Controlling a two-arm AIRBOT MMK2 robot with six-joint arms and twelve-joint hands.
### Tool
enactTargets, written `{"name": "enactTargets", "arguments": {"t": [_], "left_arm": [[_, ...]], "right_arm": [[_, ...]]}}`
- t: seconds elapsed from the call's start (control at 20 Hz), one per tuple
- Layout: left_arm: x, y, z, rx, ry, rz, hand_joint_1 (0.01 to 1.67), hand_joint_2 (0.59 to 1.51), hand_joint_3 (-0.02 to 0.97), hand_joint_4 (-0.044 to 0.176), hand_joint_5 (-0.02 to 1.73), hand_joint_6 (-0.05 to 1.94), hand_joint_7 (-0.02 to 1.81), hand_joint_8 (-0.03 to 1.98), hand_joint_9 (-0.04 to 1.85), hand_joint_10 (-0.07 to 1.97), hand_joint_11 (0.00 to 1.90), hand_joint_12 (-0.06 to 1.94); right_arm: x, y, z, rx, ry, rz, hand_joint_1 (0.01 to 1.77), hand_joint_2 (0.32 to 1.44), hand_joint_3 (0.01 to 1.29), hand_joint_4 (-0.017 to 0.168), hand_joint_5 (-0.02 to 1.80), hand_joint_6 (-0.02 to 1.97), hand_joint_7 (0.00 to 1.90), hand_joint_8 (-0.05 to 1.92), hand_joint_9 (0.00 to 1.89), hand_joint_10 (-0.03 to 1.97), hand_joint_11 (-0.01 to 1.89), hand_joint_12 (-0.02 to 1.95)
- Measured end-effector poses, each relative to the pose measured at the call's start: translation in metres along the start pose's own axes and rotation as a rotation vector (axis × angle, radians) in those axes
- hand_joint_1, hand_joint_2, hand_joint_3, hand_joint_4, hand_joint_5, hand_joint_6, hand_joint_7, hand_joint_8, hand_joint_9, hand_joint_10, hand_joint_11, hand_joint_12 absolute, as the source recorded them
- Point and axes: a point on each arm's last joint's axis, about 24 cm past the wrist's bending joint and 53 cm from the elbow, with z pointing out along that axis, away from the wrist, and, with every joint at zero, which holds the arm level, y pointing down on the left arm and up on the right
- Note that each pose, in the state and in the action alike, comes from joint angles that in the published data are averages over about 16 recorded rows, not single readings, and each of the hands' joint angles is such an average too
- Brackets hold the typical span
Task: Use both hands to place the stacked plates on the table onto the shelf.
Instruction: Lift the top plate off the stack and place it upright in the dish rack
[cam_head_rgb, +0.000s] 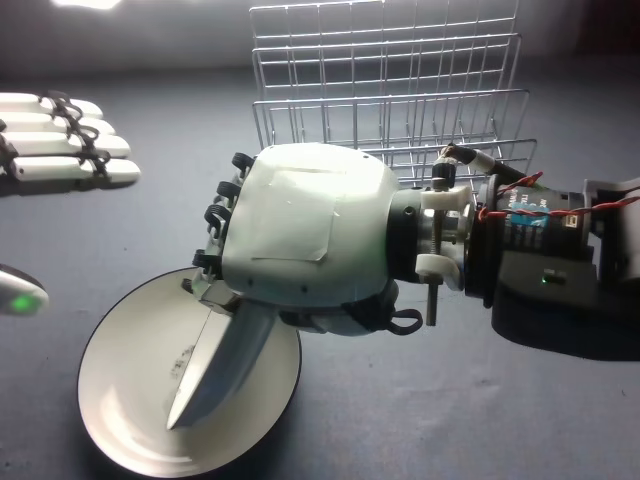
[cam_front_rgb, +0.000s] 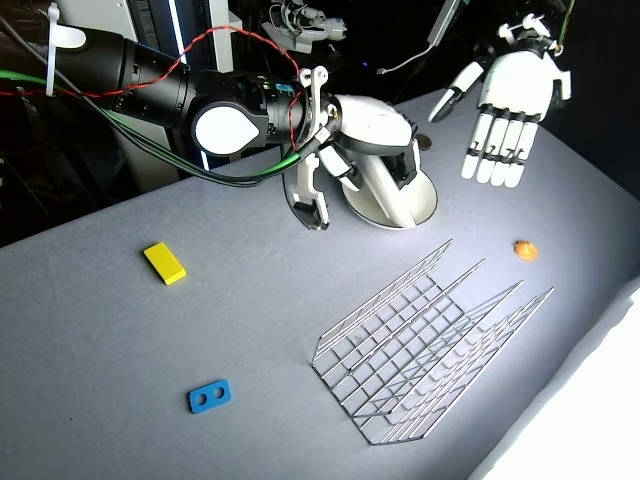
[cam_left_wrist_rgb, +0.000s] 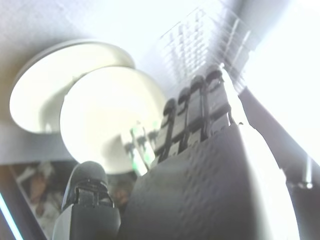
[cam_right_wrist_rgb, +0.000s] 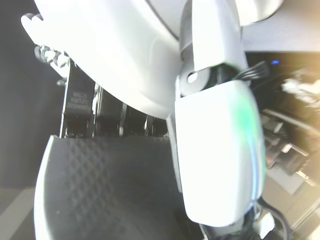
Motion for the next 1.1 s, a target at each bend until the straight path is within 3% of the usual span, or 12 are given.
{"name": "enactTargets", "arguments": {"t": [0.15, 0.6, 1.1], "left_arm": [[-0.009, 0.012, -0.006, -0.045, -0.015, 0.019, 0.01, 1.162, 0.021, 0.000, 0.02, 0.02, 0.02, -0.01, 0.02, 0.01, 0.01, 0.01], [-0.018, 0.034, -0.019, -0.113, -0.020, 0.055, 0.01, 1.159, 0.021, 0.001, 0.02, 0.02, 0.02, -0.01, 0.02, 0.01, 0.01, 0.01], [-0.017, 0.038, -0.025, -0.115, -0.010, 0.063, 0.01, 1.158, 0.022, 0.002, 0.02, 0.02, 0.02, -0.01, 0.02, 0.01, 0.01, 0.01]], "right_arm": [[-0.010, 0.003, 0.000, -0.005, -0.026, 0.009, 1.32, 0.98, 0.01, 0.003, 0.92, 0.97, 1.03, 0.89, 1.03, 0.92, 0.88, 1.12], [-0.040, 0.009, -0.008, -0.011, -0.095, 0.001, 1.28, 1.00, 0.01, 0.016, 0.93, 1.01, 1.04, 0.92, 1.13, 0.45, 0.90, 1.08], [-0.094, -0.003, -0.025, 0.029, -0.208, 0.013, 1.27, 1.00, 0.01, 0.019, 0.95, 0.98, 1.04, 0.89, 1.15, 0.44, 0.90, 1.08]]}}
